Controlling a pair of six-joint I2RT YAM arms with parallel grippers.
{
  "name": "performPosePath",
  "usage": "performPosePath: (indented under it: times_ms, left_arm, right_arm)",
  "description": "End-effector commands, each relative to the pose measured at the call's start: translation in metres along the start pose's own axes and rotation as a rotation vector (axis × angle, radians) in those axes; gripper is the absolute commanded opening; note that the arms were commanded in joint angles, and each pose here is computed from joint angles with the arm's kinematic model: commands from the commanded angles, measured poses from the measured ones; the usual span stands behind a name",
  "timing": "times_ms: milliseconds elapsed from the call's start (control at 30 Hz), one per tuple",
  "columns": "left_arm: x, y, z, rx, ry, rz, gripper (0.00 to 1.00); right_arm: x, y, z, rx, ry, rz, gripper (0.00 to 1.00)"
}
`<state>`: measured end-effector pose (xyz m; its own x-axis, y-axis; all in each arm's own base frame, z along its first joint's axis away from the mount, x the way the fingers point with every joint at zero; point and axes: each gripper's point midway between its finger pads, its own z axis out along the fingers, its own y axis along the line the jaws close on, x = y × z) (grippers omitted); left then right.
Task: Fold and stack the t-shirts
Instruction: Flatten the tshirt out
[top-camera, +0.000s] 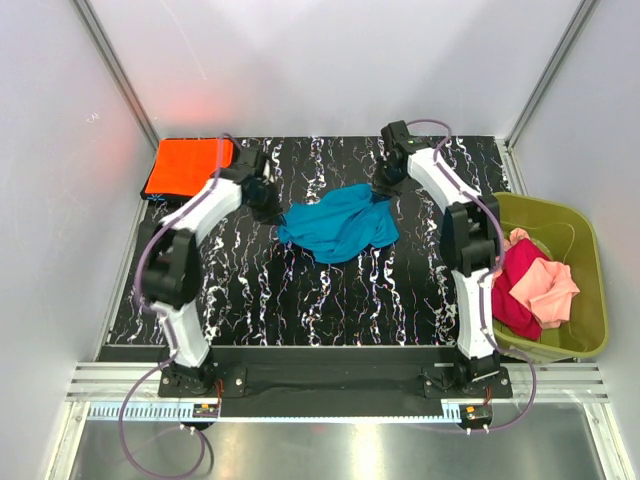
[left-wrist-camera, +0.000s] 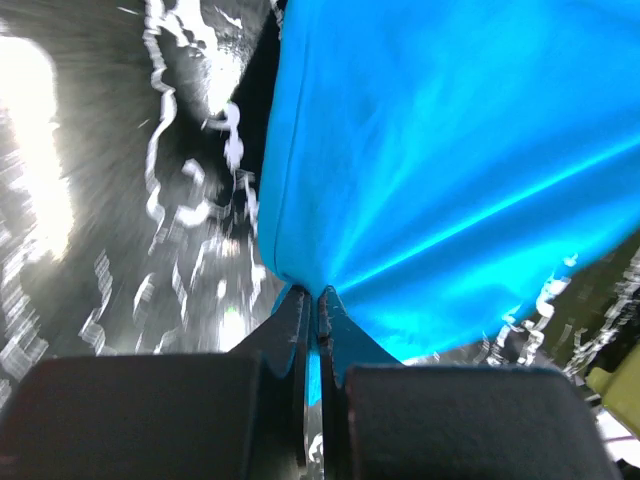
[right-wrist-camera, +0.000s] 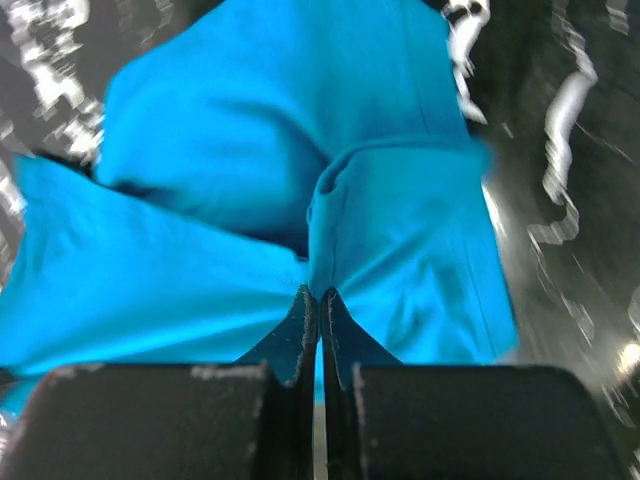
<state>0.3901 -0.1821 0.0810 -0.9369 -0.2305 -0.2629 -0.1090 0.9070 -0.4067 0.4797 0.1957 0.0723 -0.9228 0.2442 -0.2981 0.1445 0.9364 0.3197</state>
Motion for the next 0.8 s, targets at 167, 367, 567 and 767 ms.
performPosePath:
  times_ms: [167,367,567,767]
  left_arm:
    - [-0.02,-0.011,-0.196,0.007,-0.542,0.04,0.0]
    - [0.026,0.004,-0.265,0.044,-0.676,0.012,0.0]
    - [0.071,-0.017,-0.311,0.263,-0.72,0.063,0.0]
    - [0.075,-0.016,-0.304,0.252,-0.682,0.068,0.0]
  right_arm:
    - [-0.011,-0.002,-0.178,0.021,-0.289,-0.082,0.0]
    - [0.014,-0.014,-0.258,0.009,-0.407,-0.095,0.0]
    - [0.037,0.001,-0.351,-0.159,-0.575,-0.093,0.0]
    - [0.03,0.044,-0.363,-0.375,-0.598,-0.135,0.0]
